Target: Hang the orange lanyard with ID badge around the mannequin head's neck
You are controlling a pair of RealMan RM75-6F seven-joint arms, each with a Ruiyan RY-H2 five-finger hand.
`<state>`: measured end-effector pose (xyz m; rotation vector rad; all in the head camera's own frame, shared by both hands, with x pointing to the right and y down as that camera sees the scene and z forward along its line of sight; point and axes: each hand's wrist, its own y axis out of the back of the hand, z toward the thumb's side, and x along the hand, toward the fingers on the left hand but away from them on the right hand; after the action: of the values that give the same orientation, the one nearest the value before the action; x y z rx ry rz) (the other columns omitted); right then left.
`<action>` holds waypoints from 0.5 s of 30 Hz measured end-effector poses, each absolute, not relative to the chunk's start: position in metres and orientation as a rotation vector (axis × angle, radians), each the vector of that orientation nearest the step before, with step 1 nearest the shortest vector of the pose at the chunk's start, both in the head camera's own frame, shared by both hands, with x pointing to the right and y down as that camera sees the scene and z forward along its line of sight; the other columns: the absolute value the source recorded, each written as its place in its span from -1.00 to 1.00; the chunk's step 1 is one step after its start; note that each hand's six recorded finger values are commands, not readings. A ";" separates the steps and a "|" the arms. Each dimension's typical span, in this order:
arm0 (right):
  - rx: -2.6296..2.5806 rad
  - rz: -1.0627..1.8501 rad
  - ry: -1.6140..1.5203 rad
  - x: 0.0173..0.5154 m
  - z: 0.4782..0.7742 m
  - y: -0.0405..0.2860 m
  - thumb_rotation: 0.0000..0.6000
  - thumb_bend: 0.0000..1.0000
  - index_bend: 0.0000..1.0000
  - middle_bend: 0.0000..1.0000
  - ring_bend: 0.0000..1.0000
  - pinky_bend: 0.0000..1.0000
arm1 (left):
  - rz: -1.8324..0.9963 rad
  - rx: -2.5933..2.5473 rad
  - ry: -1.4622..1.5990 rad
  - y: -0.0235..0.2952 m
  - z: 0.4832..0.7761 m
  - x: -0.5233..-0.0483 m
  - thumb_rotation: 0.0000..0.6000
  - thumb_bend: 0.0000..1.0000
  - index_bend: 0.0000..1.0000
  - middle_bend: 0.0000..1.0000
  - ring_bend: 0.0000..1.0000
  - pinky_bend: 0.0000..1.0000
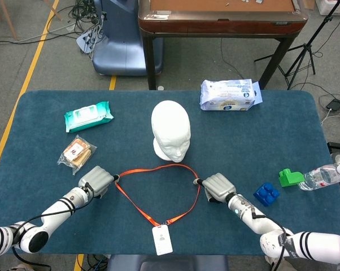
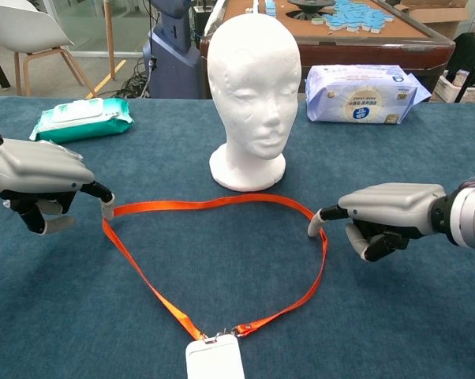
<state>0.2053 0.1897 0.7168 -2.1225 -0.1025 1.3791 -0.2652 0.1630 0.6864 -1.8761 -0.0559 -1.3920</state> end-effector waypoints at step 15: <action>-2.104 1.394 -0.081 0.221 0.706 0.200 1.00 0.92 -0.61 1.00 1.00 1.00 | -1.422 -1.868 -0.037 0.160 0.685 -0.277 1.00 0.02 -0.49 0.96 0.91 0.85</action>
<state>0.2206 0.2003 0.7060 -2.1038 -0.0813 1.3943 -0.2769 0.1605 0.6855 -1.8676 -0.0371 -1.4218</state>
